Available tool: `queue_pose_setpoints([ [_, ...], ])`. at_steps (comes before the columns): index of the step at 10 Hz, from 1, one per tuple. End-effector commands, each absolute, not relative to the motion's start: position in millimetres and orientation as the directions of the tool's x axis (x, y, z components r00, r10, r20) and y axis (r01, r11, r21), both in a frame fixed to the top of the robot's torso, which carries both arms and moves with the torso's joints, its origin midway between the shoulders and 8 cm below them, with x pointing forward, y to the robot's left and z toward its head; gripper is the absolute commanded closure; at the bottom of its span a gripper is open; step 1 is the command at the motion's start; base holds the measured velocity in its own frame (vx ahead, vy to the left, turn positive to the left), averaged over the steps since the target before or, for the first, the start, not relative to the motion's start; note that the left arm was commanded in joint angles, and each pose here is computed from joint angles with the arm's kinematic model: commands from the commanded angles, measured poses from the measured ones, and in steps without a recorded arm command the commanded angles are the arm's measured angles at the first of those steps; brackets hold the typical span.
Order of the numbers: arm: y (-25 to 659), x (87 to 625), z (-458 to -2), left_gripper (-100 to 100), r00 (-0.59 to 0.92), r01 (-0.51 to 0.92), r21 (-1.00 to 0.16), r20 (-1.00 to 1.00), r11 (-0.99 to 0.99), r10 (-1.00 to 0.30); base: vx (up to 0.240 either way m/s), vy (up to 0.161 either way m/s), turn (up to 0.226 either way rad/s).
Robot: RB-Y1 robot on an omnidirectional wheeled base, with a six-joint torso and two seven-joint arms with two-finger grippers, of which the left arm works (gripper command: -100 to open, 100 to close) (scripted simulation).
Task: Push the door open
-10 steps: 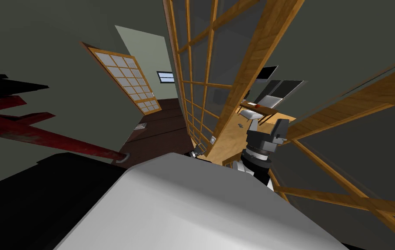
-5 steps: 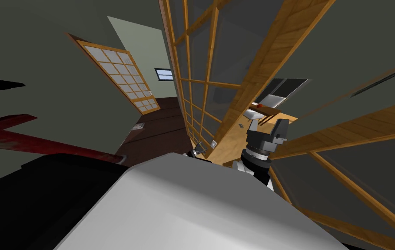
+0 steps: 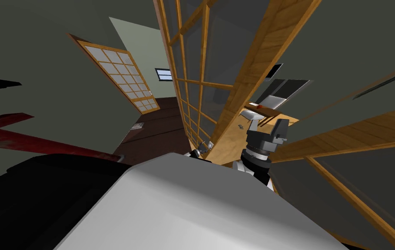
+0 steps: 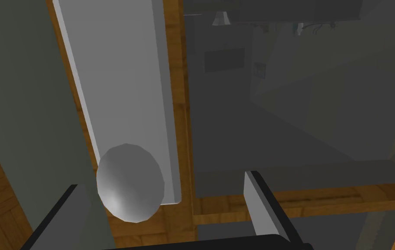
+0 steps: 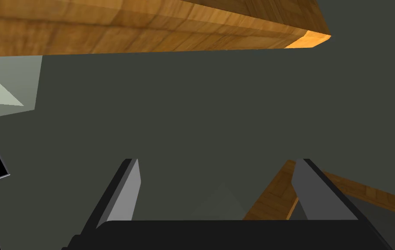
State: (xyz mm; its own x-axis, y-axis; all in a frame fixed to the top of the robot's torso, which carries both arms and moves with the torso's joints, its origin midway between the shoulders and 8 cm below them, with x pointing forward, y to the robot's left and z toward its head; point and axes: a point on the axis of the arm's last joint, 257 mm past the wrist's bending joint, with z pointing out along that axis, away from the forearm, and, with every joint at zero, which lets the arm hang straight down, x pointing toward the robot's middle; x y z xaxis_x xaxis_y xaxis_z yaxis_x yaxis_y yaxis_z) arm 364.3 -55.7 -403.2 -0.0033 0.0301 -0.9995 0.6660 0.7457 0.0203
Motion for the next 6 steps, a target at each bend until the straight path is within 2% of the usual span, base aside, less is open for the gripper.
queue_pose_setpoints([
  [1,-55.7,364.3,-403.2,-100,-0.003,0.666,0.02,-1.0,0.746,0.03,0.016,-0.094,0.011],
  [2,-55.7,364.3,-403.2,100,-0.003,0.666,0.02,-1.0,0.746,0.03,-0.005,0.013,-0.007],
  [6,-55.7,364.3,-403.2,100,-0.003,0.666,0.02,-1.0,0.746,0.03,-0.01,0.014,-0.012],
])
